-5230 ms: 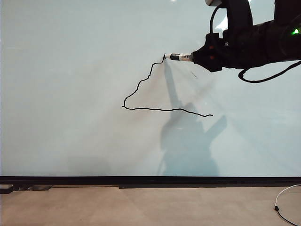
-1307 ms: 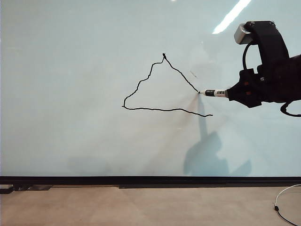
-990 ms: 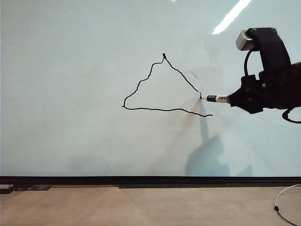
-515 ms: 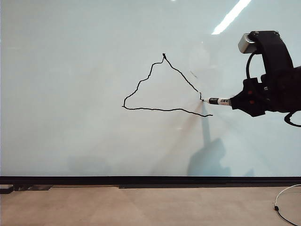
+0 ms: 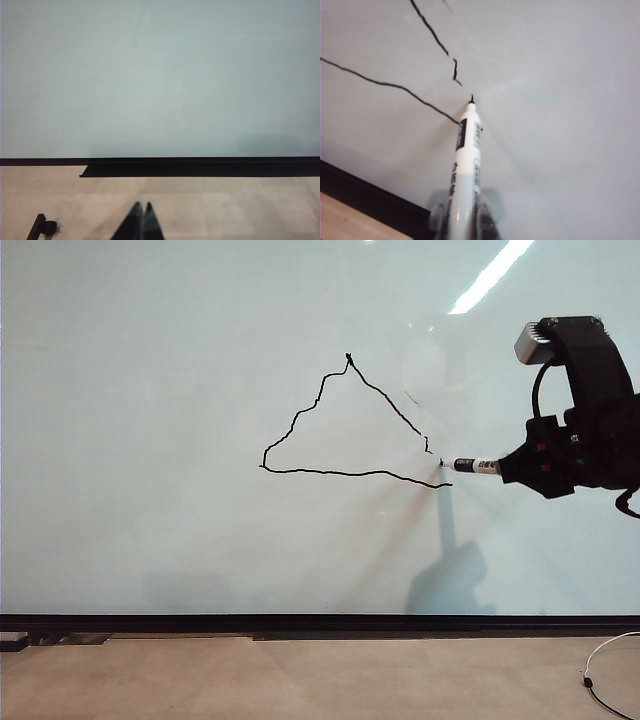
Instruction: Pick up the pen on the shelf to the right of the whiteboard and draw a triangle.
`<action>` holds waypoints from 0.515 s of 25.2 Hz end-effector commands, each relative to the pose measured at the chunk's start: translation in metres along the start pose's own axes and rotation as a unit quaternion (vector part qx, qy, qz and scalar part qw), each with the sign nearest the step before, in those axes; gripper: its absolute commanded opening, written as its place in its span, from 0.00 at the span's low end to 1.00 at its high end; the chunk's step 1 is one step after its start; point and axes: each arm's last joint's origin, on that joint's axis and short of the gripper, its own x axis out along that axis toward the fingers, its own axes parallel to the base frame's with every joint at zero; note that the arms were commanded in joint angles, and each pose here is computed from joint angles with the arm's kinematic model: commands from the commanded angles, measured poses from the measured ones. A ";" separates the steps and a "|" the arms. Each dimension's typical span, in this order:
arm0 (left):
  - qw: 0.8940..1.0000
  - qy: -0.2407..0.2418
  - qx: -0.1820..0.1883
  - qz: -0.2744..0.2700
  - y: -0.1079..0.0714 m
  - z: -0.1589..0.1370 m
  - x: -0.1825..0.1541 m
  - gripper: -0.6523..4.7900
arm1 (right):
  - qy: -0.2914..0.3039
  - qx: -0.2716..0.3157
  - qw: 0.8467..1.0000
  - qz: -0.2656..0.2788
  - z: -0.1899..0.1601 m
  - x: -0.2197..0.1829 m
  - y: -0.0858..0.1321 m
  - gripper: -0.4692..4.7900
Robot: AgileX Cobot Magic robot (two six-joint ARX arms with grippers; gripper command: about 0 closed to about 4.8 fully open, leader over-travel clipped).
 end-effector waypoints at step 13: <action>1.000 -0.005 0.000 -0.002 0.000 0.002 0.000 0.11 | -0.001 0.003 1.000 -0.011 -0.004 0.001 -0.005 0.08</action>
